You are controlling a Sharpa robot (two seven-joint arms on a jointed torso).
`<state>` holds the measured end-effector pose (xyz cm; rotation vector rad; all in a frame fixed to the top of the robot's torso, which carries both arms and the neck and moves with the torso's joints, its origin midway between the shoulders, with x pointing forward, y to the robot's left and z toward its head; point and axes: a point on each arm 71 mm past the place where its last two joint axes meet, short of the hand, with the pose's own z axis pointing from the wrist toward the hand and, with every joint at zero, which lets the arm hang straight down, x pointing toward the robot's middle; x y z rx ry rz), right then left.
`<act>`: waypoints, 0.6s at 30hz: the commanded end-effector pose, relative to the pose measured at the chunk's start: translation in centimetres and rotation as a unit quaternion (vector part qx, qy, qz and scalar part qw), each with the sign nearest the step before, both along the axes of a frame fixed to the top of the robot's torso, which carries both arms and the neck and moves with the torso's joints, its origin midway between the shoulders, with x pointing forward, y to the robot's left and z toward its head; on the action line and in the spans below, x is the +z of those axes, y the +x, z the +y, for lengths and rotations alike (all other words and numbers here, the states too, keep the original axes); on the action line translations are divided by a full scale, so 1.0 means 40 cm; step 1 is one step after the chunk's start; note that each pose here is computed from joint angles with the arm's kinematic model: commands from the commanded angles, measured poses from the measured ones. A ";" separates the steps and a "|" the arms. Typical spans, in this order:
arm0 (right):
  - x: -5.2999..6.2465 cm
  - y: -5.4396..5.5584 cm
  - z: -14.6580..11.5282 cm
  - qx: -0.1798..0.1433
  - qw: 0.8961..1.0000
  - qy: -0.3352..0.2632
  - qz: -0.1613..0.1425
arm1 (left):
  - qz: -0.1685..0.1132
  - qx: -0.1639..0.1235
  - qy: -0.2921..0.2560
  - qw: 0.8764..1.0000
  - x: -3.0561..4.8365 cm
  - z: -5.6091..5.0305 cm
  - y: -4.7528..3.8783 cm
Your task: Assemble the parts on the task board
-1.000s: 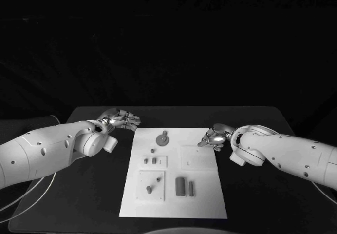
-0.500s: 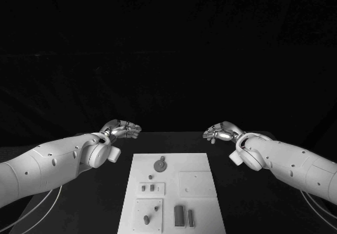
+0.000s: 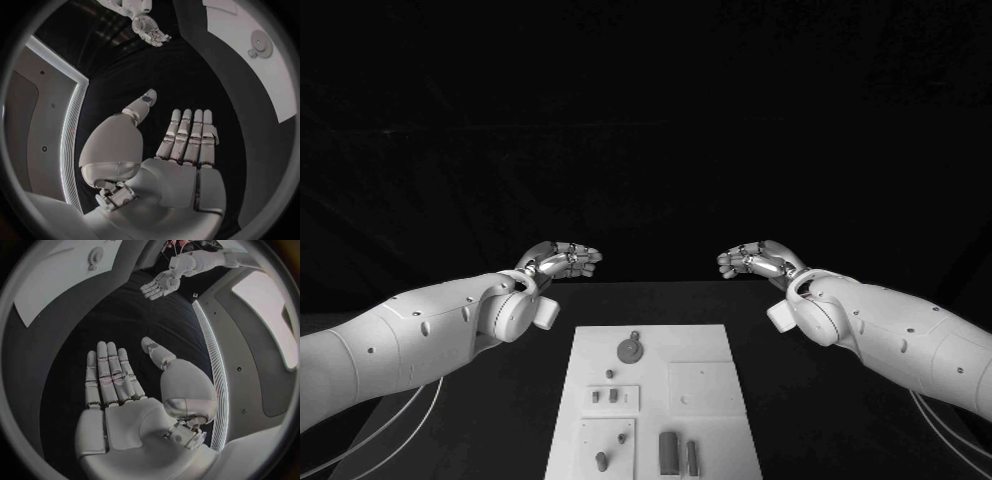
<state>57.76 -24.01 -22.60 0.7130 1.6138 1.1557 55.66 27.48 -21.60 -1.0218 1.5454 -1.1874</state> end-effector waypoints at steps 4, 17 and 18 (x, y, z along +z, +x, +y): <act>0.003 0.000 0.001 0.001 1.000 0.009 0.001 | 0.000 -0.004 -0.005 1.000 0.000 -0.007 -0.002; -0.002 -0.072 0.046 -0.043 0.995 0.086 -0.017 | -0.026 0.036 -0.049 0.998 -0.023 -0.090 -0.079; -0.002 -0.084 0.052 -0.051 0.994 0.096 -0.018 | -0.029 0.042 -0.054 0.997 -0.024 -0.101 -0.091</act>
